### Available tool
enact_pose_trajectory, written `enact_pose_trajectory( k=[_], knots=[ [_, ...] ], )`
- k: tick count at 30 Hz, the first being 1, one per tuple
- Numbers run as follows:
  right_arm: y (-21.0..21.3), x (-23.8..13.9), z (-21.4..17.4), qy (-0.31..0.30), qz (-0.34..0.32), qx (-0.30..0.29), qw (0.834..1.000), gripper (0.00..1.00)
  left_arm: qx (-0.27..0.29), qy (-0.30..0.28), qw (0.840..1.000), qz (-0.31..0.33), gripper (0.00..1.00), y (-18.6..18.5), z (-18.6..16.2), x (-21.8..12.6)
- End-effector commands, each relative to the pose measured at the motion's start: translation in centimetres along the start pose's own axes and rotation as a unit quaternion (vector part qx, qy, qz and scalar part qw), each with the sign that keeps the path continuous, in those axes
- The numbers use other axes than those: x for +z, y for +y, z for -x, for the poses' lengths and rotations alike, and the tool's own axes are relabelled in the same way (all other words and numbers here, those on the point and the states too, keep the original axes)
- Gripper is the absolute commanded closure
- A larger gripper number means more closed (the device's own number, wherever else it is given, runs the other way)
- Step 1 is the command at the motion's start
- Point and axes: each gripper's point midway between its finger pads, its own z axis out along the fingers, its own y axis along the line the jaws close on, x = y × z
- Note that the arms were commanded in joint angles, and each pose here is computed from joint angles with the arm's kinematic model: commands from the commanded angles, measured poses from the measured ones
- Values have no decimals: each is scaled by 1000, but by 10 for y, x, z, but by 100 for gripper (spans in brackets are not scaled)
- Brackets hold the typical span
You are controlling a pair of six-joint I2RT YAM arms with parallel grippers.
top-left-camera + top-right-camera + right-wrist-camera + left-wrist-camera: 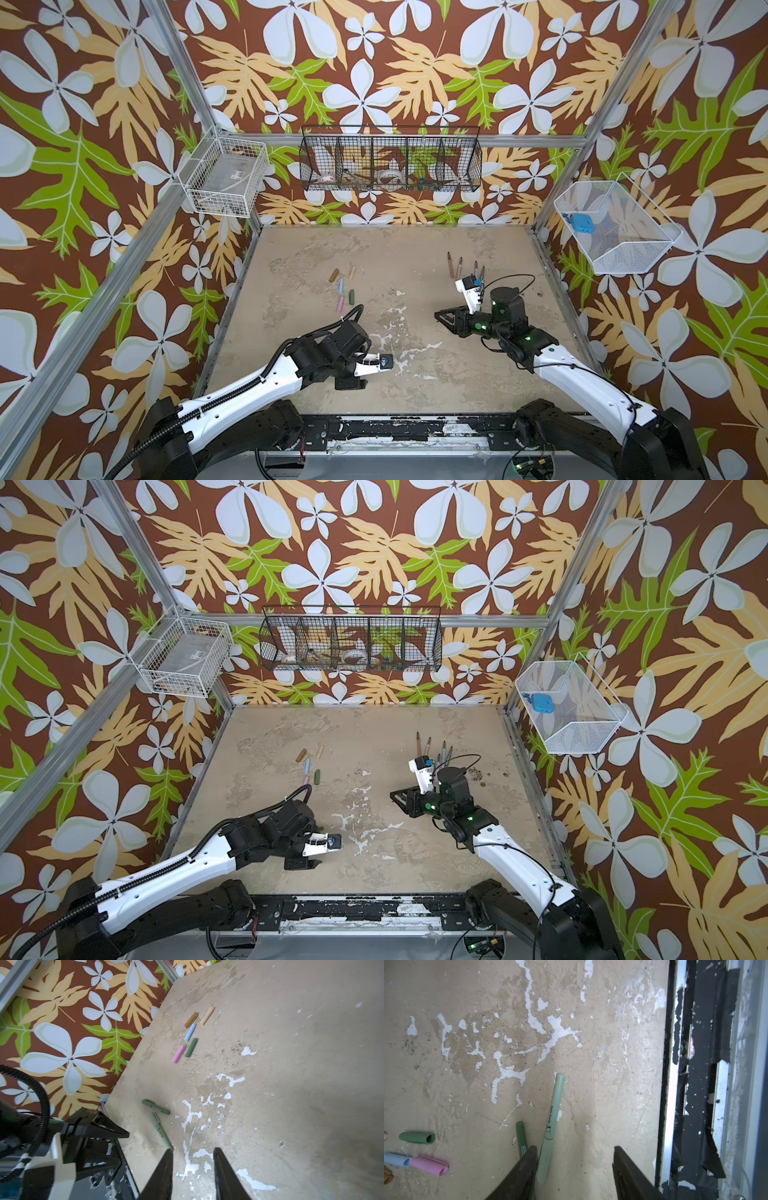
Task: Open the pen caps
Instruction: 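Move the left gripper to the light-green pen while the right gripper withdraws, then close the left gripper on the light-green pen's barrel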
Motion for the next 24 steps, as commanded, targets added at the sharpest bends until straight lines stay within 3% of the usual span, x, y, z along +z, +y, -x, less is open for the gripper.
enact_pose_trajectory(
  k=[1, 6, 11, 18, 24],
  knots=[
    [21, 8, -7, 31, 75, 19, 997, 67, 22, 23, 999, 35, 43, 11, -9, 2],
    [18, 12, -12, 44, 79, 26, 996, 69, 62, 75, 993, 64, 52, 15, -32, 17],
    [14, 9, -9, 33, 57, 13, 998, 69, 54, 66, 993, 81, 54, 24, -24, 25],
    [8, 14, -13, 44, 50, 18, 998, 70, 61, 87, 993, 47, 54, 23, -22, 41],
    [7, 13, -11, 41, 45, 14, 998, 70, 68, 123, 990, 23, 65, 20, -31, 56]
  ],
)
